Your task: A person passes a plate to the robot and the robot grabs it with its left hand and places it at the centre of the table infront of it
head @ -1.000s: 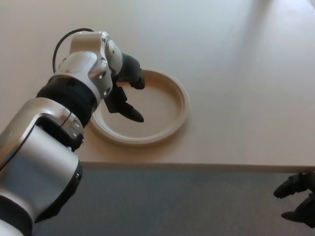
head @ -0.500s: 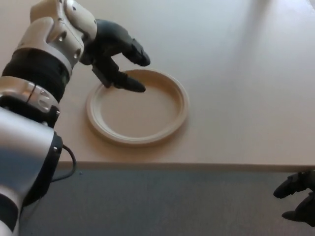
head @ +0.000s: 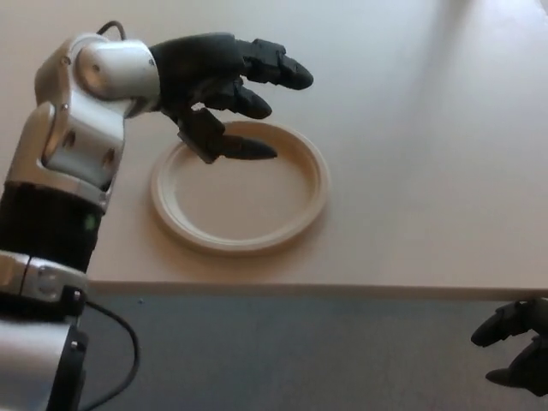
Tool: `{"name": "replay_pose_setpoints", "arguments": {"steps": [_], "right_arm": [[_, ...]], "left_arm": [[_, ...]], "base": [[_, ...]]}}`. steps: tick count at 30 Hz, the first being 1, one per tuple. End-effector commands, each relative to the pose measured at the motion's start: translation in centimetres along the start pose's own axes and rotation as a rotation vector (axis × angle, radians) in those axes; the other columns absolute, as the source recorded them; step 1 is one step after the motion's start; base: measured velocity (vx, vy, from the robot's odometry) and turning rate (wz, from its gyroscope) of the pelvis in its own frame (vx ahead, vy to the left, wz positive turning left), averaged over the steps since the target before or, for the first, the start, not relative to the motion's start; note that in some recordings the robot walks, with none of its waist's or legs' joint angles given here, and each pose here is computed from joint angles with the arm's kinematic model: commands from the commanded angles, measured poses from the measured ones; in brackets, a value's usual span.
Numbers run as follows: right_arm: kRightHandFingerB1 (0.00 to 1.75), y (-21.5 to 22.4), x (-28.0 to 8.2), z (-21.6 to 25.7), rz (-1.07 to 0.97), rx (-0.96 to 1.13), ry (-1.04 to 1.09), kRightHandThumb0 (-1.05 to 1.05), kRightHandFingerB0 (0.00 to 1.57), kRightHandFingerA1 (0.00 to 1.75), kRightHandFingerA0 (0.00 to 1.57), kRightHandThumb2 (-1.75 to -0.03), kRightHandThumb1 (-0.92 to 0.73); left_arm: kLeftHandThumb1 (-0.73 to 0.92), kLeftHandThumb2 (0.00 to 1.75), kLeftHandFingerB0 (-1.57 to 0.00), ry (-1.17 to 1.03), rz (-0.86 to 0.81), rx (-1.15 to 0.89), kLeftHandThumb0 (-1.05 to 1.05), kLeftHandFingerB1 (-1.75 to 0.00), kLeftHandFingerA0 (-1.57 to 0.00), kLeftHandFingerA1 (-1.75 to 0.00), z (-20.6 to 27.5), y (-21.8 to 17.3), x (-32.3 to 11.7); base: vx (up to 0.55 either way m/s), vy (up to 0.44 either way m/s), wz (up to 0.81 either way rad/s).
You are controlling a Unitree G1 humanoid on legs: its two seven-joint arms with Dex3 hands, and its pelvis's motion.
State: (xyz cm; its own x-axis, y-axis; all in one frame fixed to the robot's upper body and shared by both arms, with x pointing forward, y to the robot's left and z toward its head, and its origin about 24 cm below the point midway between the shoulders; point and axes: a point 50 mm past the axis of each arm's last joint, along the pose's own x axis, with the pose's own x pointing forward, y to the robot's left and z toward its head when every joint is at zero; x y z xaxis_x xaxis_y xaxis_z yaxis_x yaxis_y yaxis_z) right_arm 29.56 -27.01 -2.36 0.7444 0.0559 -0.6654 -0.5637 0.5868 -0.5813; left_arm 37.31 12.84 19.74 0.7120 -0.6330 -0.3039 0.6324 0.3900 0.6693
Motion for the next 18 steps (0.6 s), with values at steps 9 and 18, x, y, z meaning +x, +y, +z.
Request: {"name": "replay_pose_setpoints", "arguments": {"steps": [9, 18], "right_arm": [[0.45, 8.8, -2.8, -7.7, 0.102, 0.153, 0.113, -0.69, 0.33, 0.60, 0.47, -0.61, -0.69], [0.40, 11.0, -4.1, -9.4, 0.139, 0.149, 0.140, -0.79, 0.35, 0.52, 0.37, -0.63, -0.77]], "left_arm": [[0.59, 0.58, -0.34, -0.197, 0.346, -0.290, -0.51, -0.33, -0.53, -0.41, -5.7, -15.0, -18.0], [0.46, 0.89, -0.41, 0.091, 0.211, -0.406, -0.45, -0.53, -0.70, -0.66, -11.3, -20.3, -18.0]], "base": [[0.00, 0.000, 0.00], [0.00, 0.000, 0.00]]}}
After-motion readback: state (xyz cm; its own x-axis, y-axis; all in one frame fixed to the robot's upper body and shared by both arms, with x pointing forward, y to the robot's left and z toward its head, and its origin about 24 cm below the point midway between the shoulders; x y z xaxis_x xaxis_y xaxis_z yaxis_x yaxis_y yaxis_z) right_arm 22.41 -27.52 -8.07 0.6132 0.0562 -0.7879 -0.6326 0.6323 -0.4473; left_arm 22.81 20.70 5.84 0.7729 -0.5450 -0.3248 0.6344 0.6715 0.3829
